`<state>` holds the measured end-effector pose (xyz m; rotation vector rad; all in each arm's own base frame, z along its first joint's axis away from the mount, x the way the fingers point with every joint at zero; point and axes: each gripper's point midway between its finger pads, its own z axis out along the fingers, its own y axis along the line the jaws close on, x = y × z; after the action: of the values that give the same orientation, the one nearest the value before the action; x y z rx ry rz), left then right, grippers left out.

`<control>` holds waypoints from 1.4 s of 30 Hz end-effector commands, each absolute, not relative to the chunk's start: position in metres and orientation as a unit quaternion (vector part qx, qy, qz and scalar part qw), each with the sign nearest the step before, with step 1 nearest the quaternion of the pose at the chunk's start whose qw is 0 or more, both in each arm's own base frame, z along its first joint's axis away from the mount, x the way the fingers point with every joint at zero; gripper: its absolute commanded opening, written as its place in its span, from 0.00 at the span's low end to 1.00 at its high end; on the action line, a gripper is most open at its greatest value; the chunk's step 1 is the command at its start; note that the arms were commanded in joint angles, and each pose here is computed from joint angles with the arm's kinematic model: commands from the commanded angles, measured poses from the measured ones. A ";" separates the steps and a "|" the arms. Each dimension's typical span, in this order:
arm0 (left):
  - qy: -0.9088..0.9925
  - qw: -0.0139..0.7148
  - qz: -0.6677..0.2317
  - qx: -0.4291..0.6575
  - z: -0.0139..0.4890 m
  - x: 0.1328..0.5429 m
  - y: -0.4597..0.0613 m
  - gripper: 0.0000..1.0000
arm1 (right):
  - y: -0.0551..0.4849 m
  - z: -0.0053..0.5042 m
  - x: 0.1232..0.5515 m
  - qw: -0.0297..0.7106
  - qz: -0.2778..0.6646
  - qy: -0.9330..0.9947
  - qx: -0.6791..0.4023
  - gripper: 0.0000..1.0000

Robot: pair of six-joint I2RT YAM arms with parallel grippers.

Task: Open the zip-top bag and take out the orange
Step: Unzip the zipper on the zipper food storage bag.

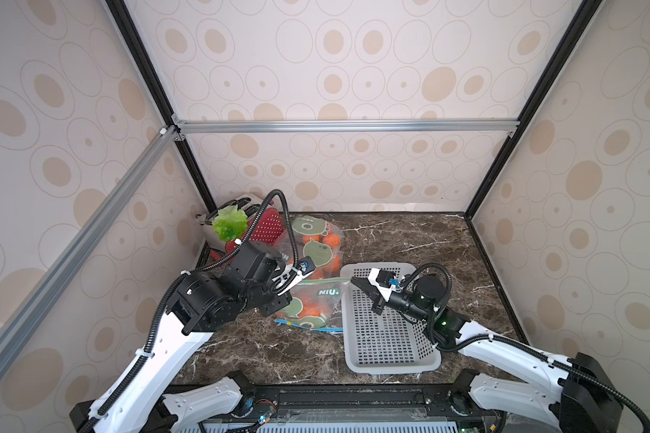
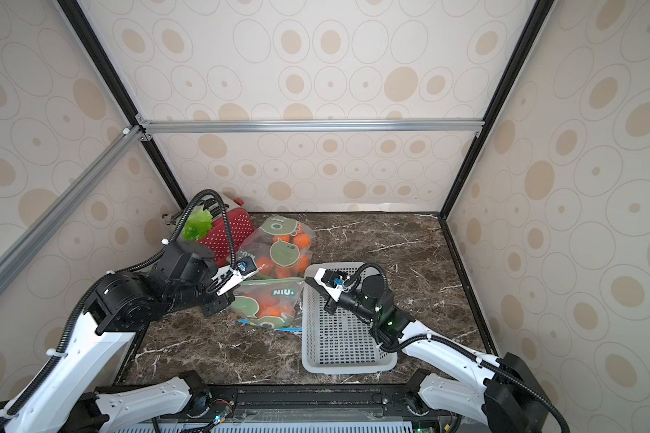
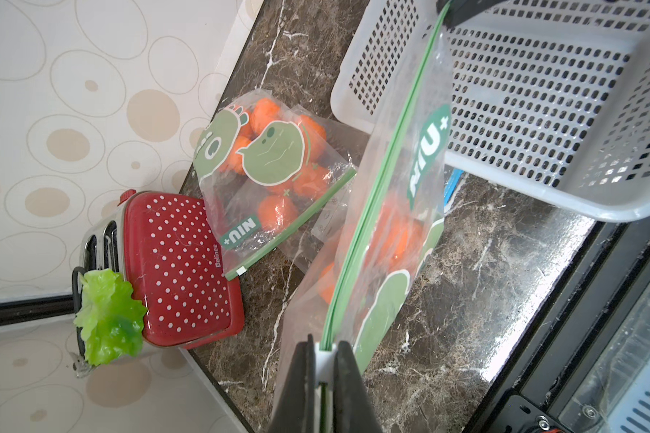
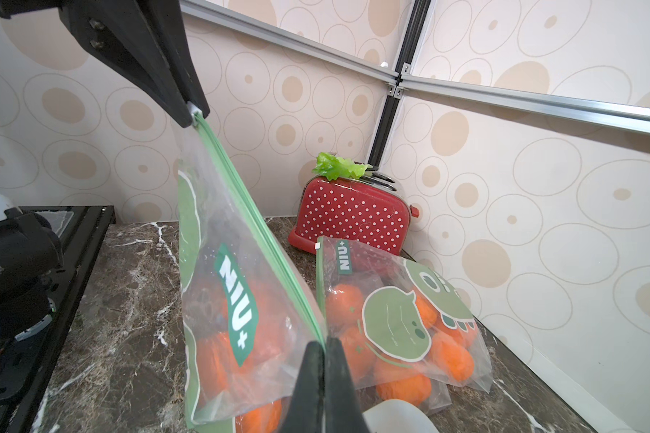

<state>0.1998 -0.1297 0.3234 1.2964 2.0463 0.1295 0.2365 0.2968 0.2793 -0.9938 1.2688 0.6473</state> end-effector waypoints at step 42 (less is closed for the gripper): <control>0.846 0.281 0.094 0.443 0.323 0.150 -0.061 0.00 | 0.283 0.269 0.256 0.652 0.241 0.591 -0.410 0.00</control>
<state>0.1689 -0.0937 0.3280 1.1912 2.1945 0.1461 0.2390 0.2953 0.2777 -0.9843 1.2808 0.6331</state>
